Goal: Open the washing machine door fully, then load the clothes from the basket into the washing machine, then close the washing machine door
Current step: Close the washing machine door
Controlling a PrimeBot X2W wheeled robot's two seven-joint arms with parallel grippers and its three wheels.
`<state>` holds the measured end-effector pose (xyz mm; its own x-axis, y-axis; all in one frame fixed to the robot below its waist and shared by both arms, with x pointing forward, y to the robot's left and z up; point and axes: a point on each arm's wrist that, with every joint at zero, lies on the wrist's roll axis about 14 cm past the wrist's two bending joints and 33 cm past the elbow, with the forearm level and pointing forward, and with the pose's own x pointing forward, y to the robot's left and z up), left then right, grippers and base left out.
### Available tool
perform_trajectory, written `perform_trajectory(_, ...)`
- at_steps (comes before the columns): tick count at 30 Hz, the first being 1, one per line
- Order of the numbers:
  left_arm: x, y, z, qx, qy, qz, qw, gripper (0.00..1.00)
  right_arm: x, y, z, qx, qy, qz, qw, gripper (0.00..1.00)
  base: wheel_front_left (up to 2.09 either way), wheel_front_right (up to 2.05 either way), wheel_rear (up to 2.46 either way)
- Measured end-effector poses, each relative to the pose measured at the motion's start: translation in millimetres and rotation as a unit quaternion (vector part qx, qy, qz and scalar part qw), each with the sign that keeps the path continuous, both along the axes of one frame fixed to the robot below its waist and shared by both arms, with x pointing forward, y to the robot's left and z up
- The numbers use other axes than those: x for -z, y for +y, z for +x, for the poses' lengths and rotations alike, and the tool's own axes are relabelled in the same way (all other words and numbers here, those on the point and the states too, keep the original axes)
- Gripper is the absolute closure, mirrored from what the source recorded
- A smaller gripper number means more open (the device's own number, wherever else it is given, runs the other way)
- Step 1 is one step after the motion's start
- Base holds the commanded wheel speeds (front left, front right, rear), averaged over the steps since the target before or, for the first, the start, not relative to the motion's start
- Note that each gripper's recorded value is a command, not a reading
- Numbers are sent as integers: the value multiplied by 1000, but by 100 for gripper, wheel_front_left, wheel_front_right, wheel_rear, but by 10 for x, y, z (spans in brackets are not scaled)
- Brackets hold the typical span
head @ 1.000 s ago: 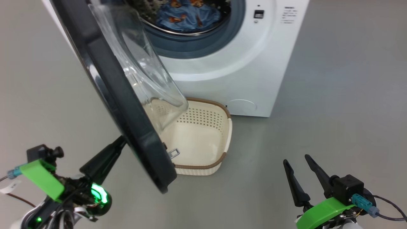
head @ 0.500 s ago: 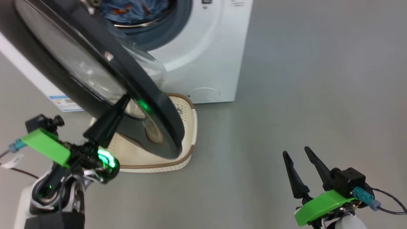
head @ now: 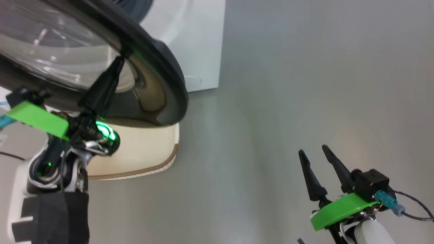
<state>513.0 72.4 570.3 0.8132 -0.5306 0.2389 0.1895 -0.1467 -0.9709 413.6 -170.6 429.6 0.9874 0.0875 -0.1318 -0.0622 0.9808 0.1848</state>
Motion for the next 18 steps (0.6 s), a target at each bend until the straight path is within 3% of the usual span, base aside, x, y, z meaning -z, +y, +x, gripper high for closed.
perform_trajectory(8,98,-157,235,0,7,2,1000,100,60,-140,7,20,8,-6,1000,0,0,0,0)
perform_trajectory(18,87,-114,244,-17,7,6,1000,100,7,-164,47,25,-1,-5,1000,0,0,0,0)
